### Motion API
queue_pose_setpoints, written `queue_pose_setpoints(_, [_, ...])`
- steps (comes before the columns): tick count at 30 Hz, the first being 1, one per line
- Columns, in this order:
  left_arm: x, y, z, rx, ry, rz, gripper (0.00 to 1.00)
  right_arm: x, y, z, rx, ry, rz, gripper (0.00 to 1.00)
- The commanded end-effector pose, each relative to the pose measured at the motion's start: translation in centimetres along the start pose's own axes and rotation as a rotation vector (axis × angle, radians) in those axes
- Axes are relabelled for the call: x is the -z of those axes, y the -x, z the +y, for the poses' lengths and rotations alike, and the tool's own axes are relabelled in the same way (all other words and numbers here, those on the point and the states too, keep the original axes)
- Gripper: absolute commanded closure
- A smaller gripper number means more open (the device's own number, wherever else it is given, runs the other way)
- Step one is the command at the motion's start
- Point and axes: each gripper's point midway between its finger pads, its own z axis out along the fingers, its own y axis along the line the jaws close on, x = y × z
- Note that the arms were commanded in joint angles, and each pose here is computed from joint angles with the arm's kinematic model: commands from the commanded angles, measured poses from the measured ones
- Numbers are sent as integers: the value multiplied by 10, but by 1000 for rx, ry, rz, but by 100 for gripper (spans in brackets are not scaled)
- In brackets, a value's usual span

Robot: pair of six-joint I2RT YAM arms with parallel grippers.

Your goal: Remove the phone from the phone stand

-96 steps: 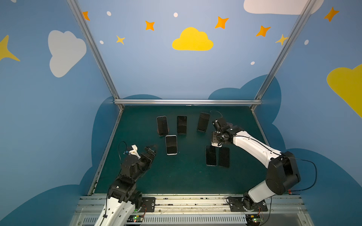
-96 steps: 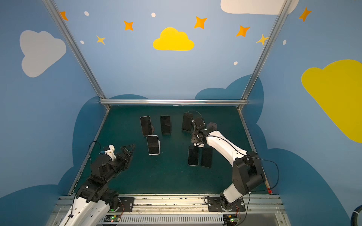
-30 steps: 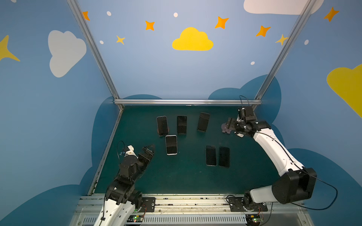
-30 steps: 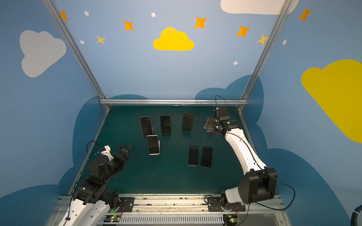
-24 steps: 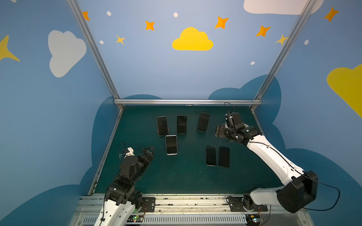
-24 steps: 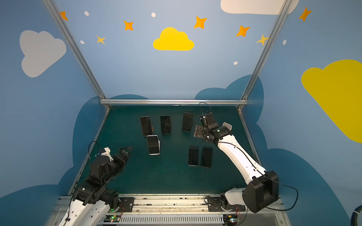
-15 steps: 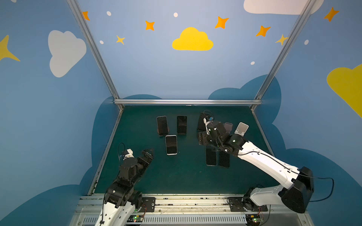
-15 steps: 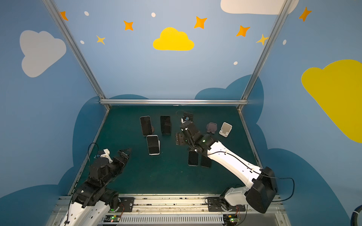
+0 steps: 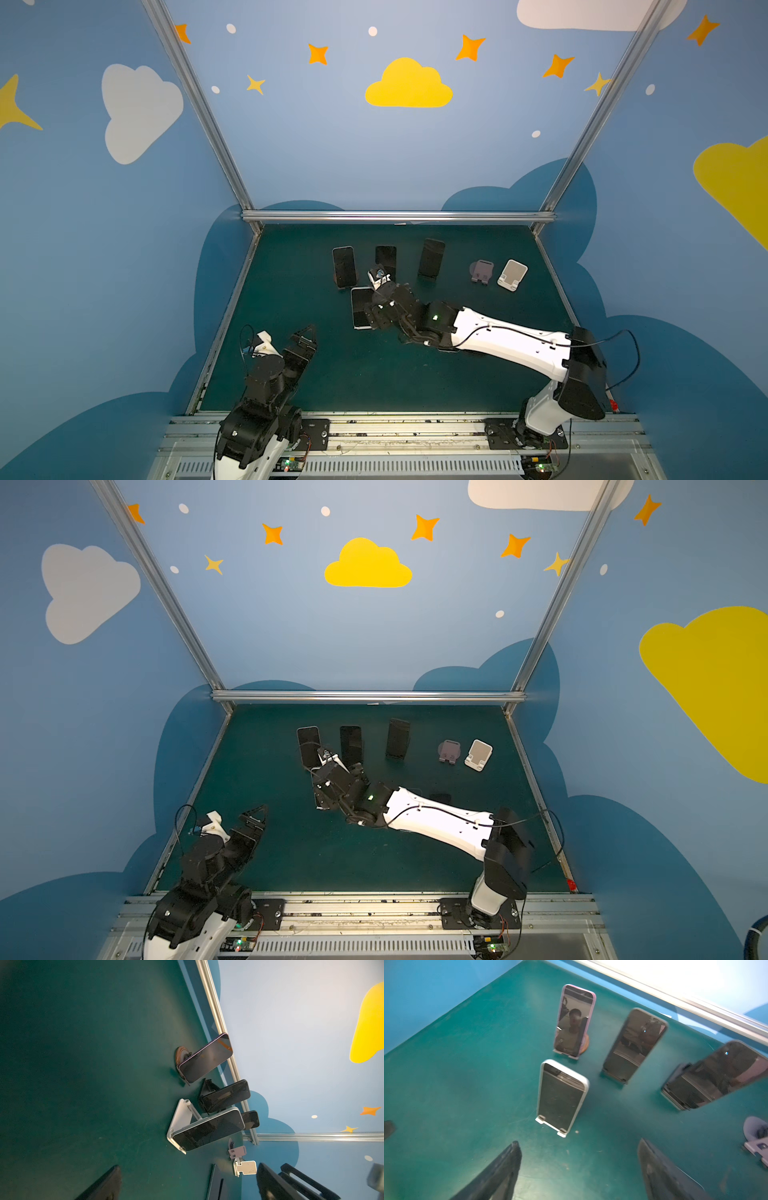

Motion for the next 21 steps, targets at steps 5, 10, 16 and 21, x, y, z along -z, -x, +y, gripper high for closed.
queue_pose_setpoints(5, [-5,2,6,13,23,-20,0,-4,-4,31,-66,-6,-38,6])
queue_pose_setpoints(10, [-5,2,5,28,6,-24,0,-14,-16,49,-197,110,-33,6])
queue_pose_setpoints(16, [-6,-2,9,44,3,-7,0,-32,-31,50,-219,128,-22,6])
queue_pose_setpoints(21, [-12,-9,10,37,-14,22,0,-43,-30,44,-200,65,-45,6])
